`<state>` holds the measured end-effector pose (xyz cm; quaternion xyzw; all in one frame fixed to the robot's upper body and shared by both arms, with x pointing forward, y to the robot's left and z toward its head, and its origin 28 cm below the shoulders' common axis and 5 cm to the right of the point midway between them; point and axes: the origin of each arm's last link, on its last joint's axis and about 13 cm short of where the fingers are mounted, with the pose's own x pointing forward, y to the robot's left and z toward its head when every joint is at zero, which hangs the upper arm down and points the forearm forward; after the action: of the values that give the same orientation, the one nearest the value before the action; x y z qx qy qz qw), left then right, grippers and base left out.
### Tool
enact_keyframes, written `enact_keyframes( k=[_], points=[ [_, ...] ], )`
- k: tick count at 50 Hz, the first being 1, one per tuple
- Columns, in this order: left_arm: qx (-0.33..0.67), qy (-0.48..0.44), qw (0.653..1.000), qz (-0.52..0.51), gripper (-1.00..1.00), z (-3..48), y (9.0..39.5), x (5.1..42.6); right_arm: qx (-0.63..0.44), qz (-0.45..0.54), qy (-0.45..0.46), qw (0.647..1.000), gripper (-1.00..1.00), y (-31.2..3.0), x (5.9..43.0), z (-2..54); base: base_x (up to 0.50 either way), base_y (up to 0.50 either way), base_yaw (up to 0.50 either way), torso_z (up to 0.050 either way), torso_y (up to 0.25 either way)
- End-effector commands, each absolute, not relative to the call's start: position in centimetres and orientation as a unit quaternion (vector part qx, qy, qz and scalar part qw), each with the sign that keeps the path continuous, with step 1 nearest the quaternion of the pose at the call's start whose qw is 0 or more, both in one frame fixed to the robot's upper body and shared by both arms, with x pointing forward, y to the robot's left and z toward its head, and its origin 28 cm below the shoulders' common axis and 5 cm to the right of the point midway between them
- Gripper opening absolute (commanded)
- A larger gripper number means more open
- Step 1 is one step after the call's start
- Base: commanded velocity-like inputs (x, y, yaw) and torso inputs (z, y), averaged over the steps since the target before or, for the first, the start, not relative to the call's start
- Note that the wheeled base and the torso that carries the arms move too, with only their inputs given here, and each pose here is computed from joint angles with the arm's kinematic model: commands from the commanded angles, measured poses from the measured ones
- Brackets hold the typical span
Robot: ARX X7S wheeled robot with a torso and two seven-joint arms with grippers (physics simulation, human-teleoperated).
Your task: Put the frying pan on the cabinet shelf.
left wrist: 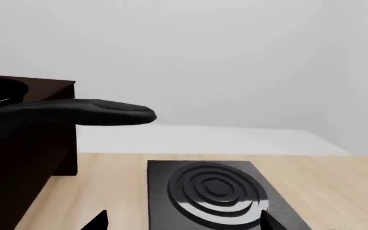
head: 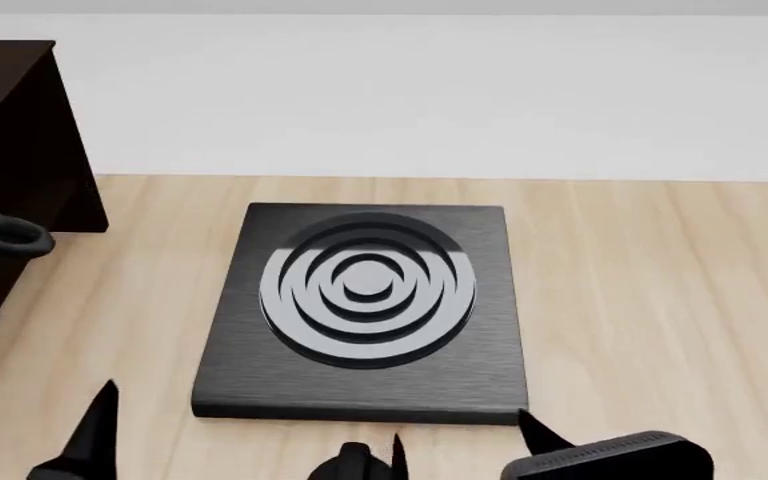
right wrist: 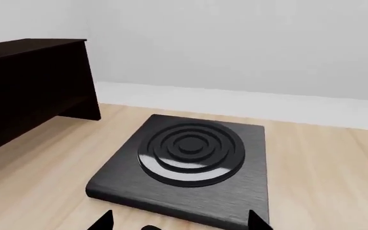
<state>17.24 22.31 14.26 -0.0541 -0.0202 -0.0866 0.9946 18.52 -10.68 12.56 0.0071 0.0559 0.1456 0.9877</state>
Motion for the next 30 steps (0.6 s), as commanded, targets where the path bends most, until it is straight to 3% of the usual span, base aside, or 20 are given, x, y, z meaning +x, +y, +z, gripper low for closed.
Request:
enact_keyframes(
  k=[1,18,30],
  points=[
    [-0.008,-0.029,0.997,-0.069,1.0,14.1,22.2,17.8,0.008,0.11,0.038,0.993,1.0,-11.3,18.5,13.3,0.0,0.0,0.0,0.0,0.0],
    [-0.012,-0.026,0.998,-0.06,1.0,13.7,22.0,17.4,-0.115,0.014,-0.013,0.993,1.0,-12.7,18.3,14.1,0.0,0.0,0.0,0.0,0.0],
    [-0.026,-0.026,0.998,-0.042,1.0,14.2,22.8,17.0,-0.126,-0.04,-0.041,0.99,1.0,-14.2,17.7,15.0,0.0,0.0,0.0,0.0,0.0]
  ],
)
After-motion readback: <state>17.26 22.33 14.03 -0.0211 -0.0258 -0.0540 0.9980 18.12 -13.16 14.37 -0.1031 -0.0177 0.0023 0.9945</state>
